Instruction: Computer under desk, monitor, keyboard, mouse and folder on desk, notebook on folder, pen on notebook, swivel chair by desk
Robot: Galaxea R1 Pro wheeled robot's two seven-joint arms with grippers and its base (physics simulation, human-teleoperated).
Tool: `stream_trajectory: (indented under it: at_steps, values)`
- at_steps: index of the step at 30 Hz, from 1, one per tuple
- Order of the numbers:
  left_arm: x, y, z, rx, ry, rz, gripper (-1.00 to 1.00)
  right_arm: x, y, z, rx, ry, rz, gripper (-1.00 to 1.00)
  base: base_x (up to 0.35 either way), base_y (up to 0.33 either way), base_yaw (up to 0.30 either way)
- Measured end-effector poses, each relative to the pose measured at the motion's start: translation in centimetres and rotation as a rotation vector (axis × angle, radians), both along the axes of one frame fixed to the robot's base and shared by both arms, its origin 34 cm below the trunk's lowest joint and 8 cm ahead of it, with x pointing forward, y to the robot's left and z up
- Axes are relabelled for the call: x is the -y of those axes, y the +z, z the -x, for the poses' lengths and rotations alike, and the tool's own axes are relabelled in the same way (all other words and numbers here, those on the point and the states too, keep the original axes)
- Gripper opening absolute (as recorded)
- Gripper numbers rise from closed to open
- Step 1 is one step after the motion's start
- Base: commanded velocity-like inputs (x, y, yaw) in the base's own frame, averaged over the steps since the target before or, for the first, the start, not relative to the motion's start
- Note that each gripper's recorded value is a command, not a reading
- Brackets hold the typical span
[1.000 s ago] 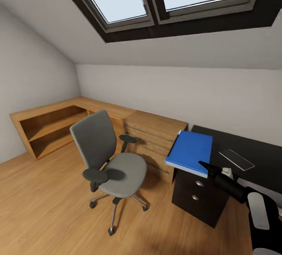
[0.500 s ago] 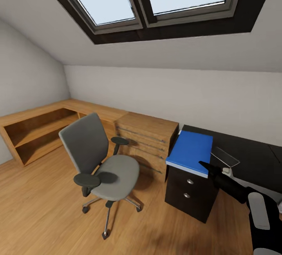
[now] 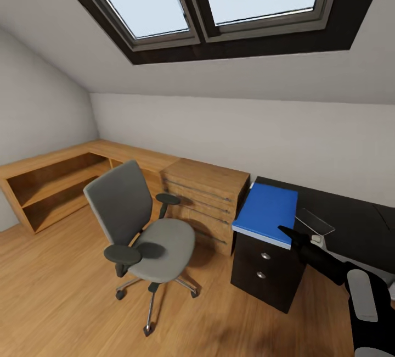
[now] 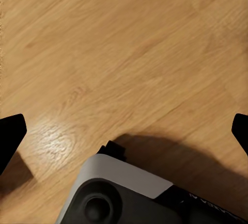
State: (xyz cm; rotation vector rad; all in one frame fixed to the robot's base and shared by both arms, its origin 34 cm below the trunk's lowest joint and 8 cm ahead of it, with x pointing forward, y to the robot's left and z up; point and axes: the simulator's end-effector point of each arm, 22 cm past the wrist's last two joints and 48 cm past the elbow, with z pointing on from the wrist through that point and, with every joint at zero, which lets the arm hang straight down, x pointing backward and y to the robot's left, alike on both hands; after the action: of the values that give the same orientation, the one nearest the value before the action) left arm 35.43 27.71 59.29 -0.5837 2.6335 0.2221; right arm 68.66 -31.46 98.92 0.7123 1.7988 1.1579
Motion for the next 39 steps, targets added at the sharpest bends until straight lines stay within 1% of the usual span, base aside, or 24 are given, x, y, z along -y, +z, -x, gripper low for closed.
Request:
stream_trajectory:
  at_steps: [6,23,24,25,29,31,32,35,39]
  values:
    - [0.1,0.8,0.1,0.001,0.001,0.001,1.0,0.0,0.7,0.1,0.0,-0.001,0.0,-1.0,0.0,0.0,-0.16]
    - [-0.1,3.0,0.1,0.023,0.01,-0.005,1.0,-0.1,1.7,0.6,-0.023,0.002,-0.008,-1.0,0.0,0.0,-0.261]
    - [-0.1,3.1,0.0,0.028,0.012,-0.006,1.0,-0.2,1.7,0.6,-0.026,0.002,-0.01,-1.0,0.0,0.0,-0.268]
    - [-0.3,3.4,-0.3,0.047,0.019,-0.012,1.0,-0.2,1.7,0.6,-0.029,0.002,-0.011,-1.0,0.0,0.0,-0.268]
    - [-0.7,4.4,-1.0,0.092,0.033,-0.025,1.0,-0.3,2.0,0.7,-0.031,0.002,-0.013,-1.0,0.0,0.0,-0.268]
    - [-0.7,4.6,-0.9,0.095,0.034,-0.026,1.0,-0.2,2.2,0.7,-0.027,-0.004,-0.011,-1.0,0.0,0.0,-0.268]
    - [-0.7,4.7,-0.9,0.096,0.033,-0.026,1.0,0.0,2.4,0.6,-0.019,-0.016,-0.006,-1.0,0.0,0.0,-0.268]
    - [-0.7,5.0,-0.9,0.096,0.033,-0.026,1.0,0.0,2.1,0.7,-0.032,-0.018,-0.009,-1.0,0.0,0.0,-0.272]
    - [-0.7,5.4,-0.7,0.097,0.032,-0.027,1.0,0.0,2.4,0.8,-0.031,-0.021,-0.012,-1.0,0.0,0.0,-0.292]
